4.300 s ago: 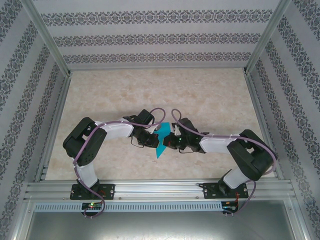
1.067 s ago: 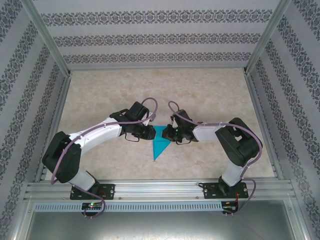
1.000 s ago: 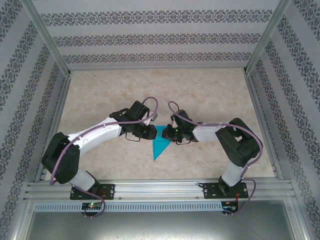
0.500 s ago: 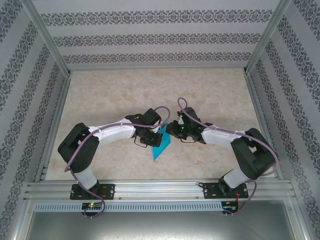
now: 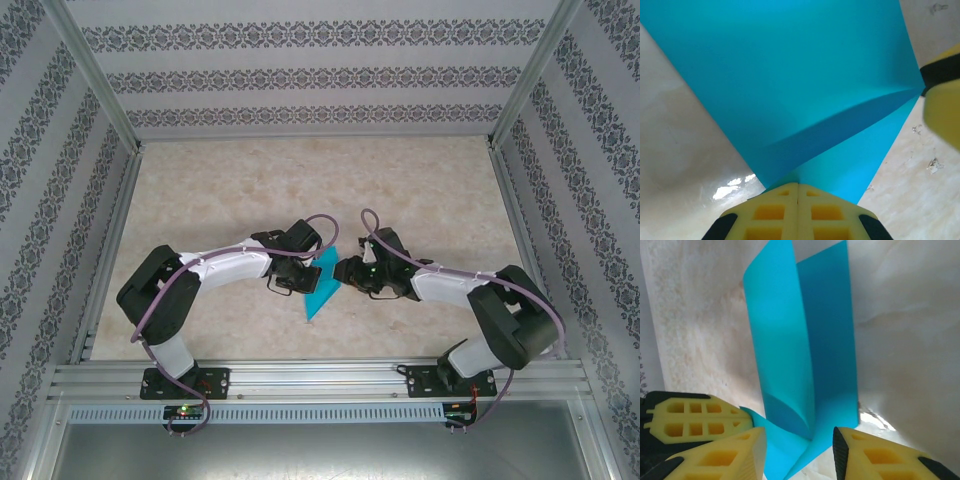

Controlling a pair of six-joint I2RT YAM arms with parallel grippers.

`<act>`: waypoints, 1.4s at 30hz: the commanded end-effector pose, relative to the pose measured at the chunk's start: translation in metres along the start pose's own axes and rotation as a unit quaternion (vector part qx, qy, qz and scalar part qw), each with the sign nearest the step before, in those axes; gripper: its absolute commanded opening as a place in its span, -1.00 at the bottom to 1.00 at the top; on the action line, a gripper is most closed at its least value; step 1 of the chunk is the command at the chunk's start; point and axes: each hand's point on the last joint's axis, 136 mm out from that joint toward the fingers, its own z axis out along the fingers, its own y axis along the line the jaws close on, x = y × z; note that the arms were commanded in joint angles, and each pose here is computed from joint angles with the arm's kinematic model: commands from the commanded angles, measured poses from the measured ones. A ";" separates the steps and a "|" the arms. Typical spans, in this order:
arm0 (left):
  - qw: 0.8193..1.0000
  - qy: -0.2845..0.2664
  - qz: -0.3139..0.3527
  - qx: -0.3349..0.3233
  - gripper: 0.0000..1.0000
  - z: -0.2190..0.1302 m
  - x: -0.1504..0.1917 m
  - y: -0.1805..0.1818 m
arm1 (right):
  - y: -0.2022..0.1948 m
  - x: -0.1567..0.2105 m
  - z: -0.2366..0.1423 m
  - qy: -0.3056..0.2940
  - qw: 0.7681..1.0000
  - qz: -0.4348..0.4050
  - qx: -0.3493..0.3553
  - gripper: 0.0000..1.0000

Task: Fold a paper plane with a square sheet of paper (pick it up from the middle)
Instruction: Fourth fold the wing at the center of the table.

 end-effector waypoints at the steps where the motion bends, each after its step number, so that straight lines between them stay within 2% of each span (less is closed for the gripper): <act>1: 1.000 0.005 -0.011 -0.017 -0.93 0.005 0.005 0.009 | 0.020 0.004 0.008 0.019 0.999 -0.033 -0.038 -0.19; 13: 1.000 -0.004 -0.015 -0.017 -0.93 0.004 0.006 0.011 | 0.029 0.012 0.033 0.069 0.993 -0.081 -0.054 -0.30; 22: 0.996 -0.057 -0.036 -0.061 -0.90 -0.021 -0.001 0.031 | 0.029 0.018 0.052 0.094 0.990 -0.094 -0.049 -0.57; 32: 0.985 -0.121 -0.066 -0.100 -0.89 -0.054 -0.008 0.055 | 0.058 -0.008 0.056 0.027 0.996 -0.062 -0.054 -0.96; 37: 0.982 -0.144 -0.072 -0.100 -0.81 -0.066 -0.007 0.060 | 0.065 -0.029 0.056 -0.045 0.998 -0.004 -0.050 -0.95; 42: 0.981 -0.151 -0.072 -0.095 -0.74 -0.069 -0.004 0.064 | 0.069 -0.029 0.062 -0.093 0.995 0.024 -0.023 -0.91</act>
